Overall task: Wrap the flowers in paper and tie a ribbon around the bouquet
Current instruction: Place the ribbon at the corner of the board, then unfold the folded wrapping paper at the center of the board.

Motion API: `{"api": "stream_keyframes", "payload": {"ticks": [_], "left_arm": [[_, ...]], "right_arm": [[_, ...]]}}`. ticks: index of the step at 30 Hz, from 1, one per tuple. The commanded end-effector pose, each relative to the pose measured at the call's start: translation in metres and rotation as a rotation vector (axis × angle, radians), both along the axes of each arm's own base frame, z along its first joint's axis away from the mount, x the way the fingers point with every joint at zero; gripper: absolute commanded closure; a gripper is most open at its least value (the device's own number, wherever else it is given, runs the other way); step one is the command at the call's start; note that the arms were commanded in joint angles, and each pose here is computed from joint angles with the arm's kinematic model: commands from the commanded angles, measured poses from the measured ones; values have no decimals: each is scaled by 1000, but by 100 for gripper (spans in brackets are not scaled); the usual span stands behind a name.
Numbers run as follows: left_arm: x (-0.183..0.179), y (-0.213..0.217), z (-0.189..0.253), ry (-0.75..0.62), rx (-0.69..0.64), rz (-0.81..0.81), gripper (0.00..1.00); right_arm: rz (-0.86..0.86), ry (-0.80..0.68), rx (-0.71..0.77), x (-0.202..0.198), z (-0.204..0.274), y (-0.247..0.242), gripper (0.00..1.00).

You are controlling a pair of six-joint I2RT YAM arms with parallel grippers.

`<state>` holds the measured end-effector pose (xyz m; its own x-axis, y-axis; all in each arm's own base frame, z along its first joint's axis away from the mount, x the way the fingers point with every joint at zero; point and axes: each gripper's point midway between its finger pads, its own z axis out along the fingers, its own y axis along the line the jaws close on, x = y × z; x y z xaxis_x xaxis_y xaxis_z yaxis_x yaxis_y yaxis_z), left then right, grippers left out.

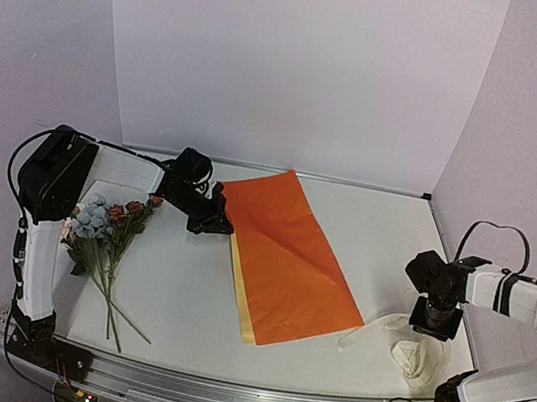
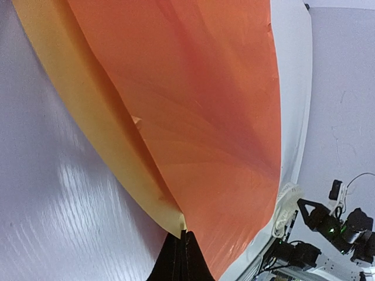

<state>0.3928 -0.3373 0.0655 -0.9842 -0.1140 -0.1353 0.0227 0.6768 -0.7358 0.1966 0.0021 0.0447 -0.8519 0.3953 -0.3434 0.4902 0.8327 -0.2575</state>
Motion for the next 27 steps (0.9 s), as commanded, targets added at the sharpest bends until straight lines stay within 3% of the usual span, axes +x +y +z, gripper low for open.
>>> {"api": "stream_keyframes", "payload": {"ticks": [1,5,10,16,22,27], "left_arm": [[-13,0,66,-139,-34,-134,100],[-21,-7,96,-164,-111,-186,100],[-31,-14,127,-151,-210,-213,100],[-37,-18,169,-142,-303,-206,100],[-42,-21,211,-89,-421,-150,100],[-47,-17,244,-64,-505,-87,100]], "right_arm": [[112,-38,-54,10,42,9,52],[198,-69,-80,16,71,21,25],[394,-121,59,35,90,77,8],[675,-199,415,69,119,207,2],[896,-215,502,71,150,307,2],[962,-238,520,68,163,346,2]]}}
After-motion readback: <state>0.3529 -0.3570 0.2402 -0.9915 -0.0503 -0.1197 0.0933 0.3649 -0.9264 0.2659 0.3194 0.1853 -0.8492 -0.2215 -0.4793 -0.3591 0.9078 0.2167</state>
